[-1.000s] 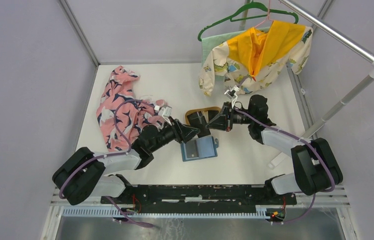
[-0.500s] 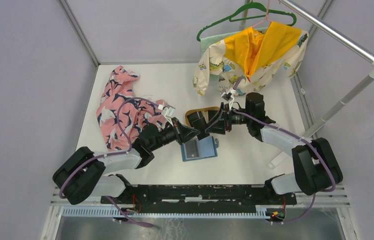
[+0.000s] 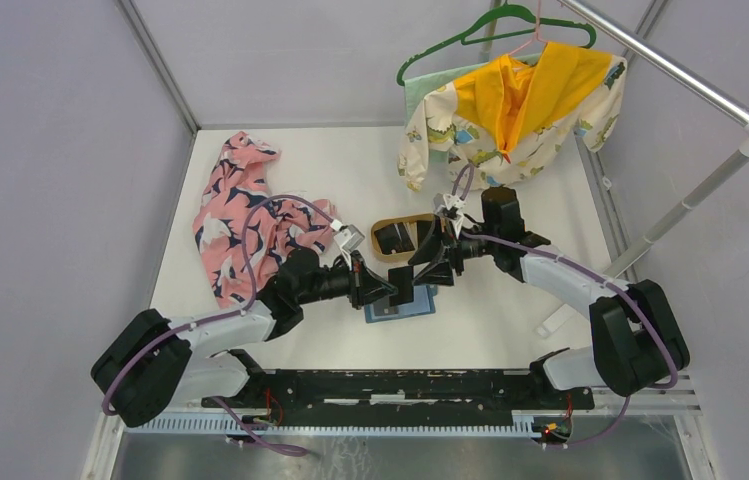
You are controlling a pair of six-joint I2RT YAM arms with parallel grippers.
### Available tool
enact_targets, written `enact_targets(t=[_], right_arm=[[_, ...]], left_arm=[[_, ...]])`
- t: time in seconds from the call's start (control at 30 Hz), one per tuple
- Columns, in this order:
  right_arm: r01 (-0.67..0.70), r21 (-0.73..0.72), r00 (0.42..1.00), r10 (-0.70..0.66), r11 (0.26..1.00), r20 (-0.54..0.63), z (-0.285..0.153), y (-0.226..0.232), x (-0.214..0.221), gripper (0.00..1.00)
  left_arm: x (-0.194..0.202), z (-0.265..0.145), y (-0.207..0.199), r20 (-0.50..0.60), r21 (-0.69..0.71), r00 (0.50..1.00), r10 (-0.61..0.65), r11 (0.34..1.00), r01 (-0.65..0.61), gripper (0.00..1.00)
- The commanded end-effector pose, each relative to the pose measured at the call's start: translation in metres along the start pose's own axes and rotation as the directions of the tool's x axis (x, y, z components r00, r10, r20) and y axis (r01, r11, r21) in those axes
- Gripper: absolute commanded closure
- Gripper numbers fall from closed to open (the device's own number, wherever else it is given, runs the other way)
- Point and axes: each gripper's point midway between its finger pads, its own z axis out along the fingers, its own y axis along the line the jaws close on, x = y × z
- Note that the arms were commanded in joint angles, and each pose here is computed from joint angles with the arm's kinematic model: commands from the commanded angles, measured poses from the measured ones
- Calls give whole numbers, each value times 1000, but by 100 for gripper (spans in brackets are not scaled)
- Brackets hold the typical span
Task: Put the credit cards into the card holder
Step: Insert the credit card into the card holder.
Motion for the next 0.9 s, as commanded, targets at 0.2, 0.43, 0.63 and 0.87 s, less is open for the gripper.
enact_targets(t=[0.2,0.43,0.63,0.87], right_arm=[[89,-71,996,-90,993,-14,5,13,-5,56],[96,-107,995,-98,990,-10,8,20,-7,88],[102,-43,994,-103,994,-26,5,14,-8,100],[-95,176,995,96,980,2,-19,-24,15,100]], left_arm=[[-4,5,-10,-54,68,992,110,992,-106,98],[-3,5,-12,-65,77,992,111,991,-106,98],[-11,2,7,-37,-65,997,74,995,-76,70],[-12,-30,55,32,-405,999,-7,914,19,53]])
